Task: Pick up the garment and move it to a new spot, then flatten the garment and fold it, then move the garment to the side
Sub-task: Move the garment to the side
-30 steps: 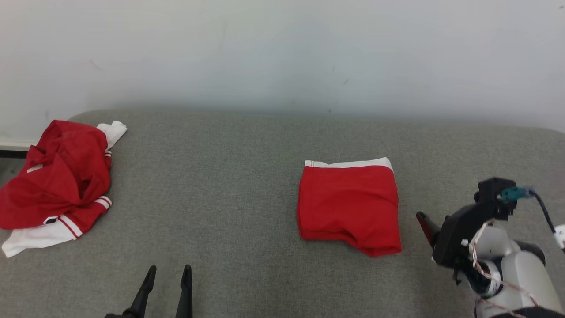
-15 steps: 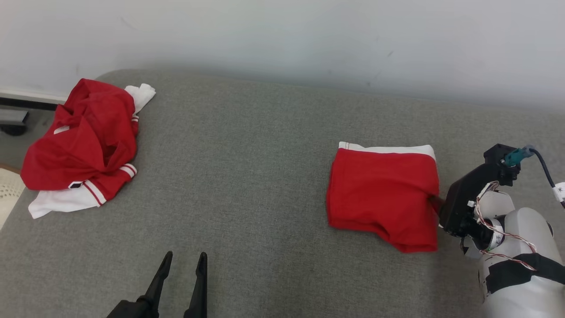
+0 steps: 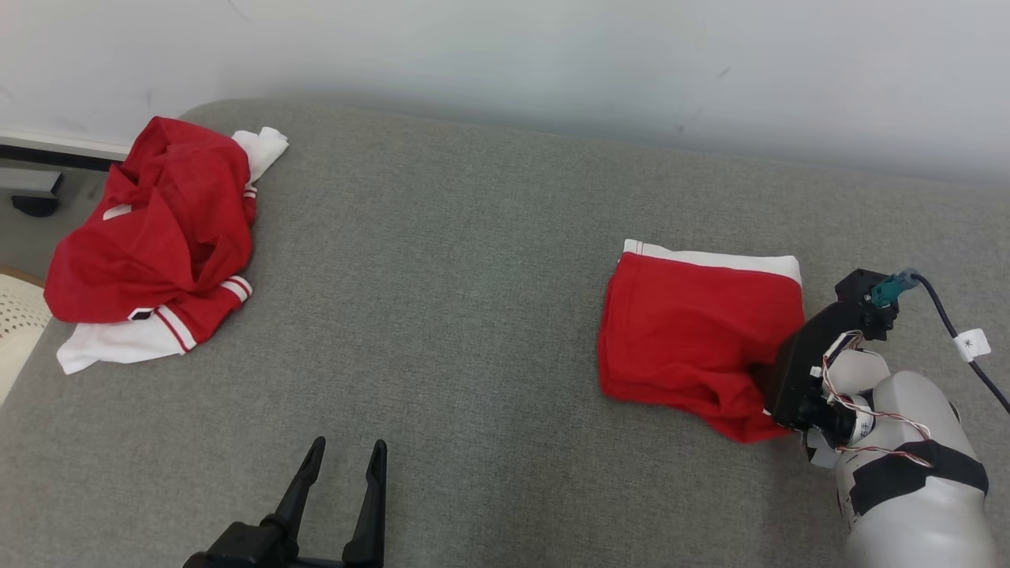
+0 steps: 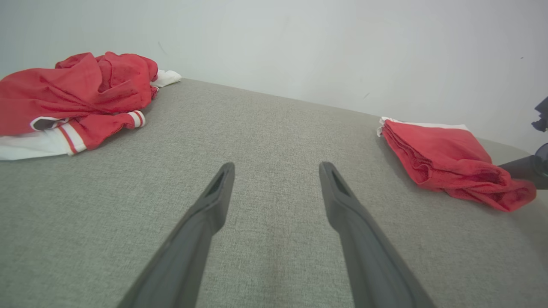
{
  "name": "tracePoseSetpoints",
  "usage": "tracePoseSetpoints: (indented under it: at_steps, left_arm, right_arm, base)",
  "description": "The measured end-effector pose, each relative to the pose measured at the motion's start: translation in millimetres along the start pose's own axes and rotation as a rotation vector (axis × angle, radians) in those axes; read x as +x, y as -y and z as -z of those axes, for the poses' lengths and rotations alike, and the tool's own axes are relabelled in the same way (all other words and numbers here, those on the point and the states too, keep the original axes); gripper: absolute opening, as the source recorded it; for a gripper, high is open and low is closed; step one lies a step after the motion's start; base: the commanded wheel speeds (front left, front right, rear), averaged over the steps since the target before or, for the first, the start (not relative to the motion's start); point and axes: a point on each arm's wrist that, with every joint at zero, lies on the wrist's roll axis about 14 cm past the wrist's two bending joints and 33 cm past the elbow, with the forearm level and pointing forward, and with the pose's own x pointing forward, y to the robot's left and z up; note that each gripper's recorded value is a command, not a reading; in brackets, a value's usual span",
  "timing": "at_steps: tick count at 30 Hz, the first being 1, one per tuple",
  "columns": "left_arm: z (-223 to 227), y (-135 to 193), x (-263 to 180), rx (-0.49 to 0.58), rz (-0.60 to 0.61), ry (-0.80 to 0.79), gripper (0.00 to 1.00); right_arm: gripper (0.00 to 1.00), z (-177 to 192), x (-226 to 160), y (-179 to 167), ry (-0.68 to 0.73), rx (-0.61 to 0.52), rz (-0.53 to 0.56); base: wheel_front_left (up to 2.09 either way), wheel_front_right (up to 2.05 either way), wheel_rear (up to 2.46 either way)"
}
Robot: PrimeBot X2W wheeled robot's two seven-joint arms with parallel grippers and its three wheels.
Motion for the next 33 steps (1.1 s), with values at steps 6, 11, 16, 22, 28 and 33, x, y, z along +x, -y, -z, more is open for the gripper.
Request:
tracePoseSetpoints:
  at_steps: [6, 11, 16, 22, 28, 33]
  left_arm:
    - [1, 4, 5, 0.000, 0.015, -0.003, 1.00]
    - [0, 9, 14, 0.007, 0.041, 0.000, 1.00]
    - [-1, 18, 30, 0.017, 0.080, 0.005, 1.00]
    - [-1, 28, 52, 0.022, 0.123, 0.011, 1.00]
    - [-3, 39, 75, 0.020, 0.167, 0.033, 1.00]
    - [4, 41, 84, 0.015, 0.181, 0.019, 1.00]
  right_arm:
    - [0.00, -6, -3, 8, 0.043, -0.019, 0.029]
    - [0.00, -11, -14, 36, 0.088, -0.051, 0.115]
    - [0.00, -11, -32, 94, 0.093, -0.107, 0.266]
    - [0.00, -8, -69, 196, 0.065, -0.205, 0.536]
    - [0.00, -7, -92, 263, 0.042, -0.297, 0.709]
    - [0.00, -25, -104, 288, 0.093, -0.414, 0.791]
  base:
    - [0.00, 0.00, 0.00]
    - [0.00, 0.00, 0.00]
    - [0.00, 0.00, 0.00]
    - [0.00, 0.00, 0.00]
    - [0.00, 0.00, 0.00]
    - [0.00, 0.00, 0.00]
